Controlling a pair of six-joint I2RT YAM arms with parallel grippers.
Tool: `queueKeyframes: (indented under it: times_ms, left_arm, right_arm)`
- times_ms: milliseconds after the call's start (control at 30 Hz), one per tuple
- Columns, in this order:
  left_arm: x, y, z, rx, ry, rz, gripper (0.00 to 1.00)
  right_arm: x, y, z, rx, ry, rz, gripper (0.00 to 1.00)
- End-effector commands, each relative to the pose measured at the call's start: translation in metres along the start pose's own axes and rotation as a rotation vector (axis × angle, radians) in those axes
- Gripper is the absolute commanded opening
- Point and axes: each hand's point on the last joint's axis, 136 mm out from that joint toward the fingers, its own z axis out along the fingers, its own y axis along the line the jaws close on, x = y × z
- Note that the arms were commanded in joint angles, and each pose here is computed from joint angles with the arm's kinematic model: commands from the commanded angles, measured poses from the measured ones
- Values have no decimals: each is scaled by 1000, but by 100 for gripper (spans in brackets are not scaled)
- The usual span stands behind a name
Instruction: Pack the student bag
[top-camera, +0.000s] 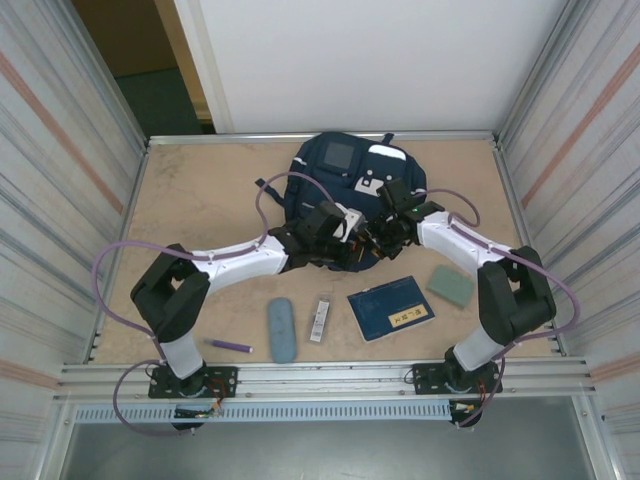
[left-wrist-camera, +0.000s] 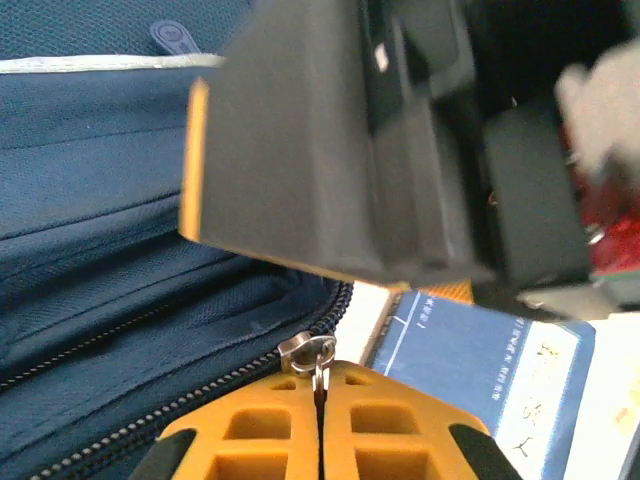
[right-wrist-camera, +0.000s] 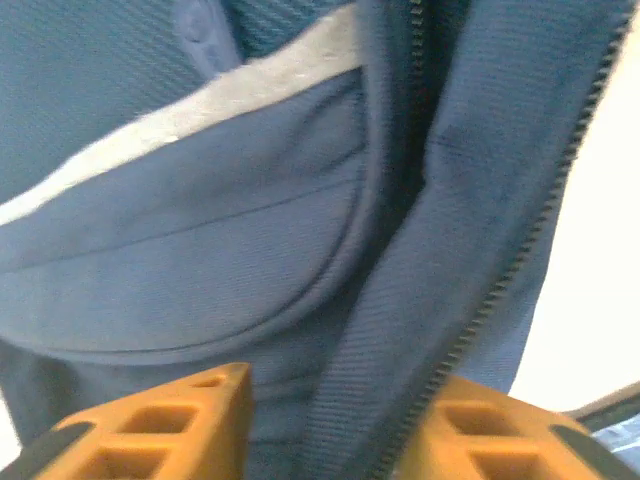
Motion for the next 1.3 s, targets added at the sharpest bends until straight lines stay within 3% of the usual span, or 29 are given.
queueKeyframes:
  times_ms: [0, 200, 333, 400, 533, 633, 833, 867, 900, 1000, 1100, 1267]
  left_arm:
    - [-25, -5, -22, 4, -107, 41, 0]
    - [-9, 60, -64, -168, -86, -3, 0]
    - [8, 103, -85, -267, -50, -78, 0]
    - [16, 109, -88, -293, -21, -81, 0]
    - [21, 100, -70, -243, -9, -90, 0]
    - [11, 79, -53, -156, -1, -120, 0]
    - [-28, 12, -23, 30, -39, -73, 0]
    - [-34, 1, -20, 54, -41, -63, 0]
    - [-42, -11, -18, 76, -54, -49, 0]
    - [-55, -37, -11, 126, -90, -9, 0]
    - [-61, -47, 1, 148, -94, -10, 0]
    - [-61, -48, 14, 162, -91, -23, 0]
  right_arm:
    - [7, 12, 3, -59, 14, -36, 23]
    - [-31, -9, -9, -48, 1, -122, 8]
    - [-55, -9, -16, -118, 31, -219, 15]
    - [-67, -5, -18, -140, 1, -267, 19]
    - [-87, 7, -13, -162, -17, -302, 31]
    - [-82, 15, -22, -176, -2, -267, 39]
    - [-85, -36, -81, 72, -211, -37, 52]
    - [-83, -43, -89, 86, -227, -16, 60]
    - [-80, -46, -92, 76, -217, -24, 78]
    - [-66, -54, -86, -48, -85, 30, 100]
    - [-57, -53, -83, -212, -38, 167, 99]
    - [-51, -57, -96, -63, -82, 166, 99]
